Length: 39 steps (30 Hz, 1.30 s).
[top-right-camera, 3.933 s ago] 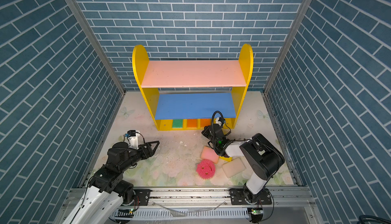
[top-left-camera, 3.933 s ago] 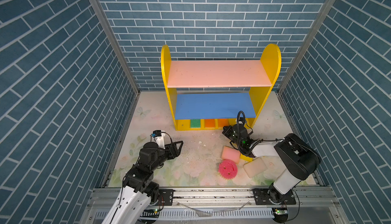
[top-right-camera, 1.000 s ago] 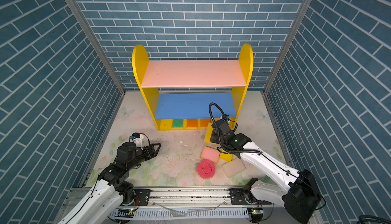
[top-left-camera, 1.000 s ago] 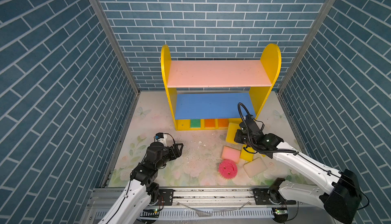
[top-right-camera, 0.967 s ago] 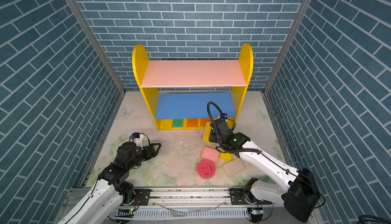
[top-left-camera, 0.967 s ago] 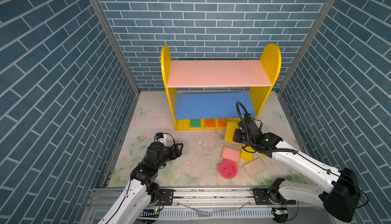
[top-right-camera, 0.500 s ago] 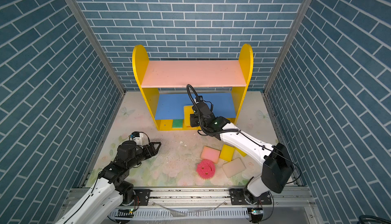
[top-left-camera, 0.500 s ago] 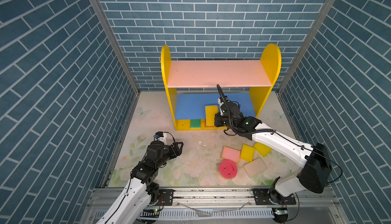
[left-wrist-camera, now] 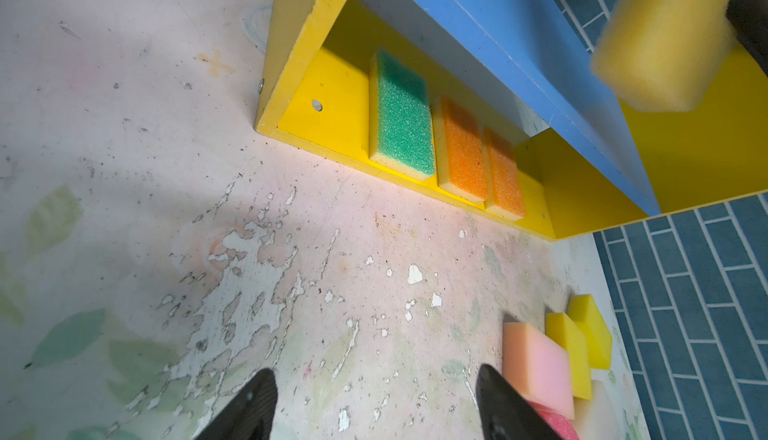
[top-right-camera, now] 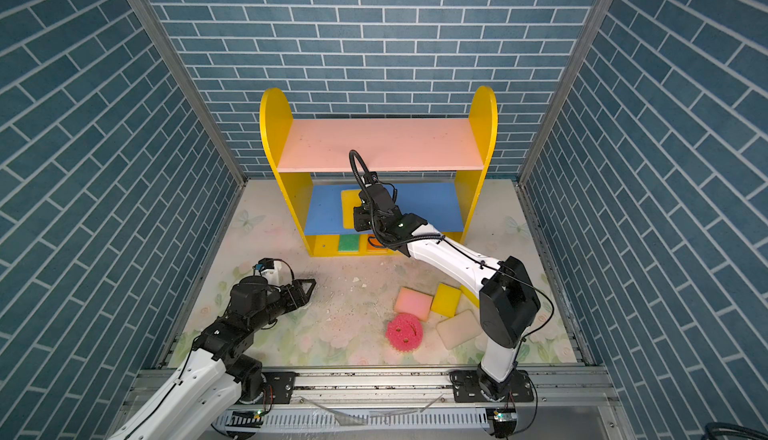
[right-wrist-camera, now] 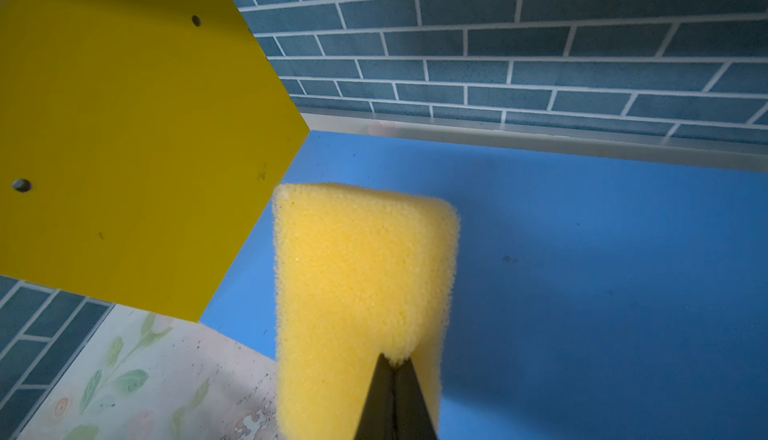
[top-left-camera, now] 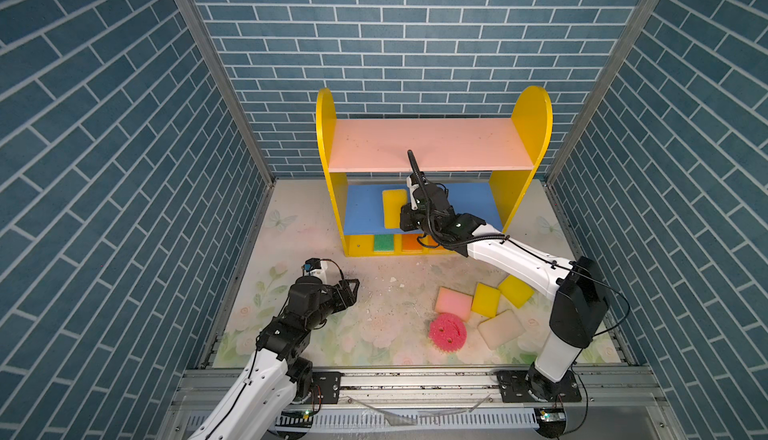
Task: Place and organize the cleaning sponges onto the shelf
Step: 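Lift the yellow sponge and carry it onto the blue shelf, then lower the yellow sponge onto the blue shelf and open the right gripper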
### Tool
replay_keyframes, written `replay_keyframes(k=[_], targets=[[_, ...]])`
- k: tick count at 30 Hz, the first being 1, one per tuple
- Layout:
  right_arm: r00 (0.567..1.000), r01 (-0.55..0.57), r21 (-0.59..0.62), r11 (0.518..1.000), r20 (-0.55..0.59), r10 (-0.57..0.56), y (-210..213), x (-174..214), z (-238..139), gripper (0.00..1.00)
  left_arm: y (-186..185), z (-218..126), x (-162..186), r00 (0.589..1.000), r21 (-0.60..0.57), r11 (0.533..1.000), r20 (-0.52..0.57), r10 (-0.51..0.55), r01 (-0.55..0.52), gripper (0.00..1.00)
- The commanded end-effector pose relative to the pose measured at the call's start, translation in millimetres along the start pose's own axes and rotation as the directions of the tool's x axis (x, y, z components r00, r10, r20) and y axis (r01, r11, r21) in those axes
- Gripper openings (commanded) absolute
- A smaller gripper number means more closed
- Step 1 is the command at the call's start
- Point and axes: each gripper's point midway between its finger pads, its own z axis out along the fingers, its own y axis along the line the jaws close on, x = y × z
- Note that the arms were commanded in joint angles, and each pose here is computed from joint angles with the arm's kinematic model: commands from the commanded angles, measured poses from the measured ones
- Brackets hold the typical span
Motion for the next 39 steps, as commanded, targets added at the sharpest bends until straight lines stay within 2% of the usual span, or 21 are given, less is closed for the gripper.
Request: replay_keyframes(k=[1, 13, 19, 29, 35, 39], targets=[[0.998, 0.016, -0.036, 0.999, 0.059, -0.014, 15.2, -23.0, 6.6, 0.0, -7.2, -3.6, -12.1, 0.999, -0.002, 0.999, 0.026, 0.032, -0.032, 0.77], [0.999, -0.047, -0.078, 0.996, 0.018, 0.049, 31.5, -9.8, 43.7, 0.0, -1.9, -3.3, -7.6, 0.999, -0.017, 0.999, 0.016, 0.034, -0.034, 0.77], [0.999, -0.045, 0.032, 0.998, -0.006, 0.045, 12.1, 1.8, 56.7, 0.0, 3.2, -7.6, -3.6, 0.999, -0.029, 0.999, 0.019, 0.031, -0.031, 0.77], [0.998, -0.05, 0.071, 0.996, -0.039, 0.053, 4.7, 13.8, 67.3, 0.0, 2.6, -10.1, -2.2, 1.0, -0.026, 0.999, 0.013, 0.027, -0.026, 0.77], [0.998, -0.045, 0.096, 0.994, -0.042, 0.049, -0.2, 15.3, 65.5, 0.08, 5.0, -10.5, 1.0, 1.0, -0.029, 0.999, 0.007, 0.021, -0.021, 0.77], [0.997, -0.051, 0.095, 0.994, -0.046, 0.056, -0.3, 17.6, 65.6, 0.18, 4.4, -12.3, 0.3, 1.0, -0.031, 0.999, 0.008, 0.021, -0.021, 0.77]])
